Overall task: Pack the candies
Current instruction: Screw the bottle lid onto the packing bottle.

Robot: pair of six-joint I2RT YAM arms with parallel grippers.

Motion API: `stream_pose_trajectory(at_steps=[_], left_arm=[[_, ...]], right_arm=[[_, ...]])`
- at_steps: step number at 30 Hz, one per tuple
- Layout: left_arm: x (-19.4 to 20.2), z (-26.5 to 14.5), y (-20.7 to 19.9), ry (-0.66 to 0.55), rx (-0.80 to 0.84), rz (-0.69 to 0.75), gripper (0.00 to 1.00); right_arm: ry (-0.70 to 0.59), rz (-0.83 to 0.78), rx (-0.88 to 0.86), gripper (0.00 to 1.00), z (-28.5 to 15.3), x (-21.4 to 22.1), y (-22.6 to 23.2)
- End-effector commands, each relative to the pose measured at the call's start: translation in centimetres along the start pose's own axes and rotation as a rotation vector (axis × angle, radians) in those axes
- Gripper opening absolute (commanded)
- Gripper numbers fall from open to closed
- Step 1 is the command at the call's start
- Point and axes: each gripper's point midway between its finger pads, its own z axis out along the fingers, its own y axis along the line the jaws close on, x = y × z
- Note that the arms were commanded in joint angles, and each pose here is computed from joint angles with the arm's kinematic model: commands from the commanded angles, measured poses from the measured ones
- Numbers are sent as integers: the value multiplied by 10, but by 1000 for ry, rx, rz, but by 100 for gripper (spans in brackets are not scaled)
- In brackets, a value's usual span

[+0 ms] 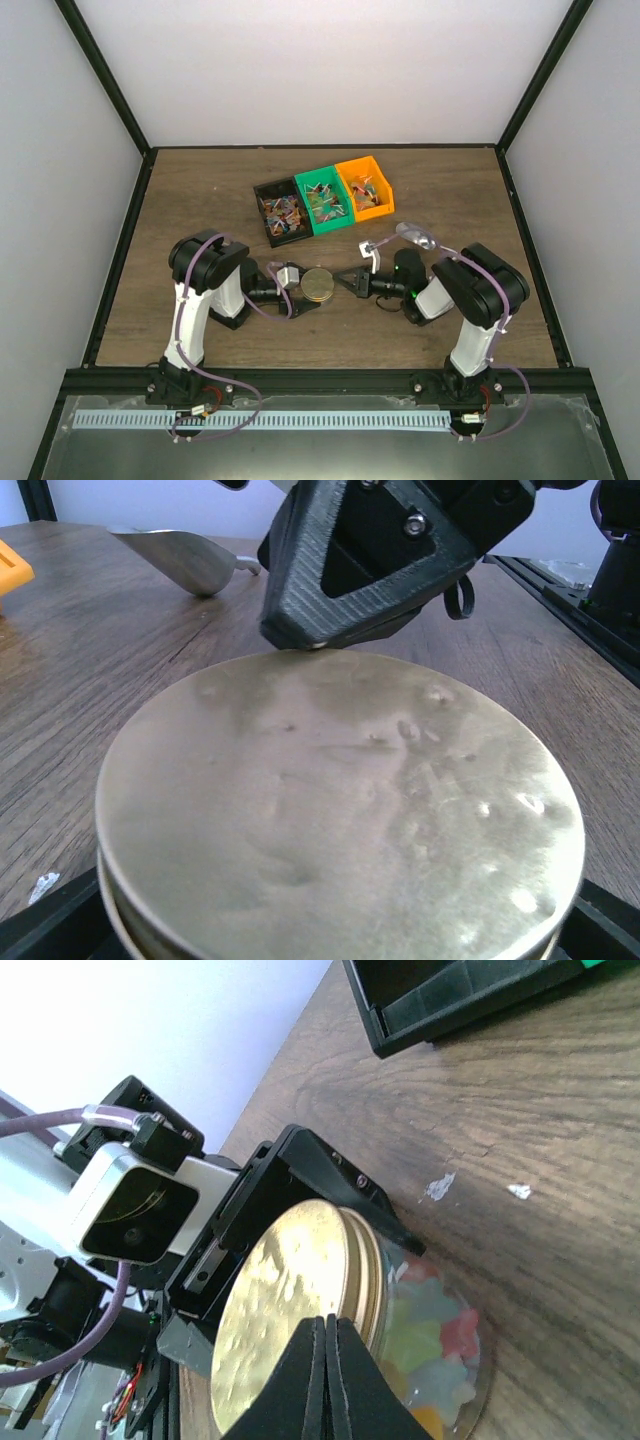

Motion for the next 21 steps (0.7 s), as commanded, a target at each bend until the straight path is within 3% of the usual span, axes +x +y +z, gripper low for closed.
stream_pose_trajectory(at_steps=[1, 21], left_arm=[[50, -26, 11, 54, -209, -269, 85], [49, -26, 7, 52, -193, -276, 85]], right_arm=[[217, 87, -108, 1, -1, 68, 23], [268, 102, -188, 1, -2, 117, 58]])
